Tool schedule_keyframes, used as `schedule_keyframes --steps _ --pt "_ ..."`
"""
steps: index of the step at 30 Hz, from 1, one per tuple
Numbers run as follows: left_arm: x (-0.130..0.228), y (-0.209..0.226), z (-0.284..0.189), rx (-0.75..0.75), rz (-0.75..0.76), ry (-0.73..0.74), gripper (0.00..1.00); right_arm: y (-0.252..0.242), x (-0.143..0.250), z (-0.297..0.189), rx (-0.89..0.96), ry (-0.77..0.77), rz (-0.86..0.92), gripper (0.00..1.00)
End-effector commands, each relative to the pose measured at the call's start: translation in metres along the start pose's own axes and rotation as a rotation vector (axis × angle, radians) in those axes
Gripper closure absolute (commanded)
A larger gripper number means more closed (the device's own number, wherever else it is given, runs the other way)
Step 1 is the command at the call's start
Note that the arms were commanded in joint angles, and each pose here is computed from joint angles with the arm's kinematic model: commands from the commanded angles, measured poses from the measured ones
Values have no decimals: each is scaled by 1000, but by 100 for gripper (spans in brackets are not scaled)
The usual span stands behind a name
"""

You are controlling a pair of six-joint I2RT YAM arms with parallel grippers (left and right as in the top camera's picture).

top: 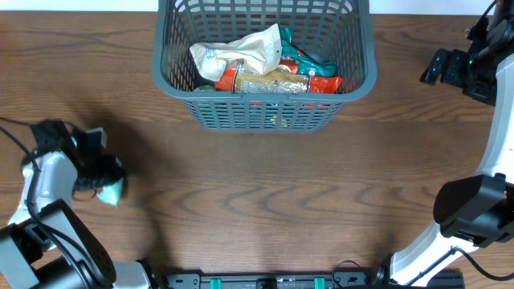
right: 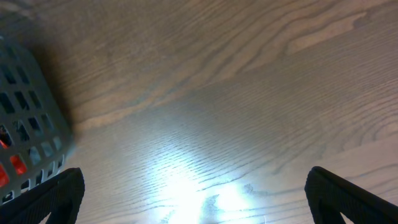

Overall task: Pack container
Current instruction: 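Lift the wipes packet into the basket with the left gripper and release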

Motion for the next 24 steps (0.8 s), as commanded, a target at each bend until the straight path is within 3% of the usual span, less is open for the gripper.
schedule_keyframes --steps 1,9,13,19,21,24 --pt "-39 -25 -60 23 3 -152 94 -3 2 -5 8 -10 -5 1" --pt "-91 -116 -210 -84 256 -443 94 0 2 -5 -16 -8 -5 1" --pt "-101 -174 -257 -109 500 -624 94 1 2 -5 -30 -7 -5 1" --pt "-109 -263 -252 -167 1173 -780 94 1 3 -5 -30 -2 -5 1" --pt "-116 -285 -238 -180 1291 -800 94 1 3 -5 -30 -3 -5 1" --pt "-132 -305 -208 -164 1314 -792 94 1 4 -5 -30 4 -5 1"
Point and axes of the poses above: each gripper's point midway between its finger pads, its own z axis out along the fingers, its own y axis along the line the jaws close on, x = y × z, the point moved 9 cm from there along -z, back along the fingers, and after that the axes turned 2 degrees about -z, right-handed, at the moved point
